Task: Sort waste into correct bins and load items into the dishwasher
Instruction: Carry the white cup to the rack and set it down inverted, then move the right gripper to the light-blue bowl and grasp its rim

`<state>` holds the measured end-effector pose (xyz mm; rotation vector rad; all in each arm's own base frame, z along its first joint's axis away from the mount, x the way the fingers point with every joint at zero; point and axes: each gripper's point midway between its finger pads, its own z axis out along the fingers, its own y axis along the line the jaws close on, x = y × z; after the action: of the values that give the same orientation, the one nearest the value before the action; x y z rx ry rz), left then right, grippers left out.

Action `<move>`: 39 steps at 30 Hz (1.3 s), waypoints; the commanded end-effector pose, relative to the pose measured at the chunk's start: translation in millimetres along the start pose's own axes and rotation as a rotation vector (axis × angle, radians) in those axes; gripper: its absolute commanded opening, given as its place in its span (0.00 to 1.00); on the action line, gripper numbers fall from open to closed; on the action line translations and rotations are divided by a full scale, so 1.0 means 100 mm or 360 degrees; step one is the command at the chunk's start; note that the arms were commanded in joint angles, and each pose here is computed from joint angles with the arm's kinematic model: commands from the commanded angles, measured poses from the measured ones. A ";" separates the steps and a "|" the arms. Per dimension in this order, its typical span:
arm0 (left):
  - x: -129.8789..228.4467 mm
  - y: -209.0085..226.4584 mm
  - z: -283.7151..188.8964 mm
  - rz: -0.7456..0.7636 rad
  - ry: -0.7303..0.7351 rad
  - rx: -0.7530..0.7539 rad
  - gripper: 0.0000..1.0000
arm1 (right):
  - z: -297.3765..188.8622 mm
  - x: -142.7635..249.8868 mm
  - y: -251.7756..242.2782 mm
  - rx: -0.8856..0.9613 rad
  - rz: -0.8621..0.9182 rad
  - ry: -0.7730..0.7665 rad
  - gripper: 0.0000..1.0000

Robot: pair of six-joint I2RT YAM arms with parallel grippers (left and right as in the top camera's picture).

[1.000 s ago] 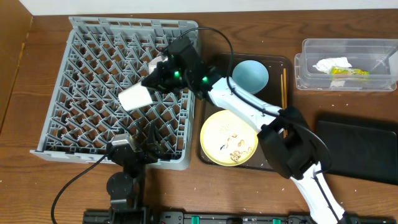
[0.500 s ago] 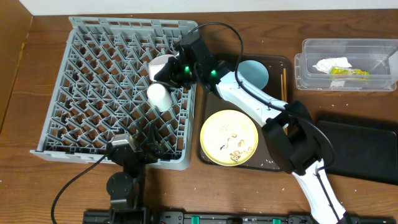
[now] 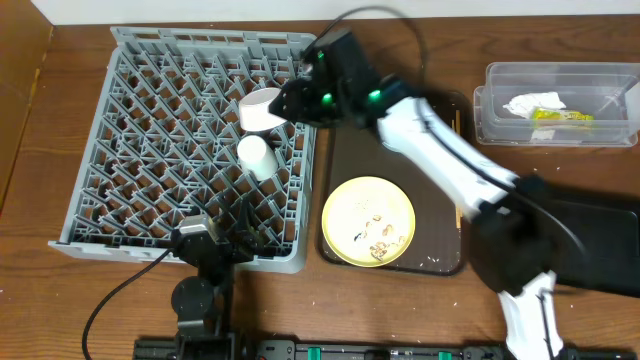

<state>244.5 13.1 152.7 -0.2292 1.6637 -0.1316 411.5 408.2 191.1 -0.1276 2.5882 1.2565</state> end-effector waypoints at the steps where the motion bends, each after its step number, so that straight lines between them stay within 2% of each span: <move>1: 0.15 0.01 0.01 0.0021 0.0073 0.0006 0.95 | -0.71 -0.35 -0.21 0.0405 -0.0200 -0.0326 0.62; 4: 0.15 0.01 0.01 0.0021 0.0073 0.0006 0.95 | -1.00 -0.39 -0.65 0.0745 -0.0105 -0.0390 0.64; 7: 0.15 0.01 0.01 0.0021 0.0073 0.0006 0.95 | -1.04 -0.35 -0.95 0.0912 -0.0064 -0.0350 0.63; 13: 0.15 0.01 0.01 0.0021 0.0073 0.0005 0.95 | -0.62 -0.21 -1.39 0.1041 -0.0101 -0.0177 0.64; 18: 0.15 0.01 0.01 0.0021 0.0073 0.0005 0.95 | -0.44 -0.17 -1.90 0.1290 -0.0102 -0.0137 0.64; 22: 0.15 0.01 0.01 0.0021 0.0073 0.0006 0.95 | -0.29 -0.11 -2.09 0.1307 -0.0207 -0.0024 0.63; 26: 0.15 0.01 0.01 0.0021 0.0073 0.0006 0.95 | -0.22 -0.04 -2.21 0.1336 -0.0192 0.0022 0.54; 28: 0.15 0.01 0.01 0.0021 0.0073 0.0006 0.95 | -0.19 -0.03 -2.25 0.1342 -0.0188 0.0034 0.38; 29: 0.15 0.01 0.01 0.0021 0.0073 0.0006 0.95 | -0.18 -0.02 -2.27 0.1344 -0.0187 0.0037 0.33; 33: 0.15 0.01 0.01 0.0021 0.0073 0.0005 0.95 | -0.14 0.02 -2.36 0.1374 -0.0179 0.0066 0.31; 36: 0.15 0.01 0.01 0.0021 0.0073 0.0005 0.95 | -0.12 0.08 -2.43 0.1394 -0.0167 0.0103 0.17; 39: 0.15 0.01 0.01 0.0021 0.0073 0.0006 0.95 | -0.12 0.08 -2.42 0.1392 -0.0169 0.0101 0.15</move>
<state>244.4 13.3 152.8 -0.2298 1.6632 -0.1310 447.8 252.5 21.4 -0.1191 2.8672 0.0515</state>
